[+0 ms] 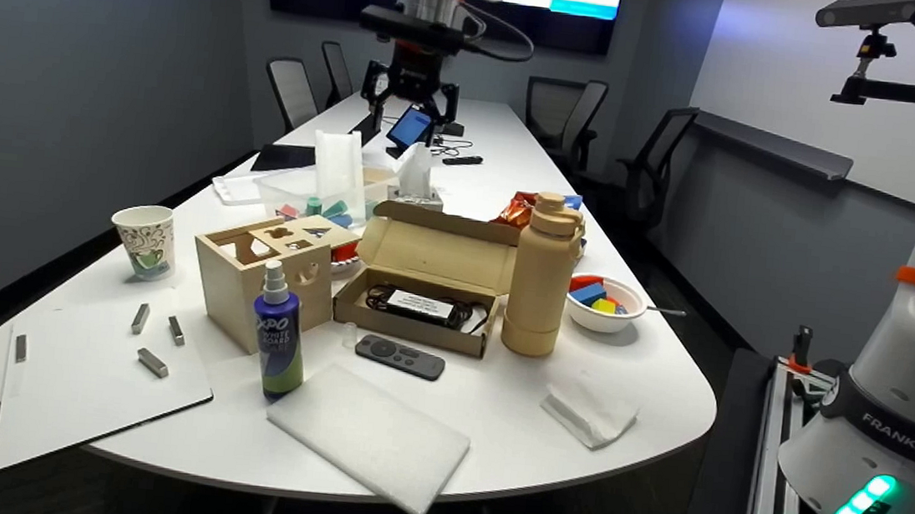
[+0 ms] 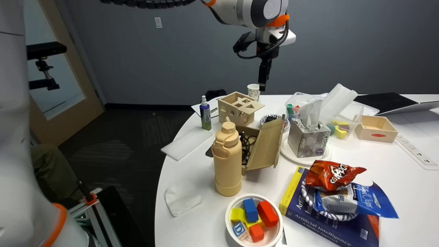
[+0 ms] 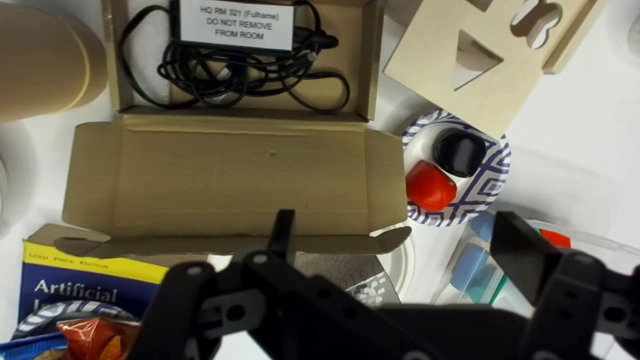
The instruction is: Slide the lid on the wooden toy box to the left.
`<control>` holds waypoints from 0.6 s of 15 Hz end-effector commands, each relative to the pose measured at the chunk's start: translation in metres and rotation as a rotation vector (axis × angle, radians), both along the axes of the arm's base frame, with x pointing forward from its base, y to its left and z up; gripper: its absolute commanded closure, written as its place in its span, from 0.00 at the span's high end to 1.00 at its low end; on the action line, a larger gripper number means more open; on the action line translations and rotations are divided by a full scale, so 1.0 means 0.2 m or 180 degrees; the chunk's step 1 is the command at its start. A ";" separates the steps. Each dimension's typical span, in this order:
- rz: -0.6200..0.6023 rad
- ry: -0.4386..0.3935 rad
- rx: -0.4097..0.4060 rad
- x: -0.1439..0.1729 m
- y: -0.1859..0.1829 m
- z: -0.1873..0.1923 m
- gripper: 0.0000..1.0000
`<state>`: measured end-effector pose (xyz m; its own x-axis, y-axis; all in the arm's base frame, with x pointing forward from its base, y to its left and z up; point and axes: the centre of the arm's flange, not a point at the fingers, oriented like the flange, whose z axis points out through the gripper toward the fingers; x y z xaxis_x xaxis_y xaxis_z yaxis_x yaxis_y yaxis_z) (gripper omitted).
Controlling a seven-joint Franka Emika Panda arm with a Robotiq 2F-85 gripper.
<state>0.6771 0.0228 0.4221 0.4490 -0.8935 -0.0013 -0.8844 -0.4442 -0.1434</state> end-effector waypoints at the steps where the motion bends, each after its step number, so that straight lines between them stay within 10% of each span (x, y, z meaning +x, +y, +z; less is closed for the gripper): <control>1: -0.0402 -0.0058 -0.0157 0.24 0.12 -0.09 1.00; 9: -0.0619 0.0085 -0.0259 0.25 0.22 -0.37 1.00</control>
<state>0.7264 0.0675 0.3470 0.2690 -0.9610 0.0645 -0.9576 -0.2740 -0.0887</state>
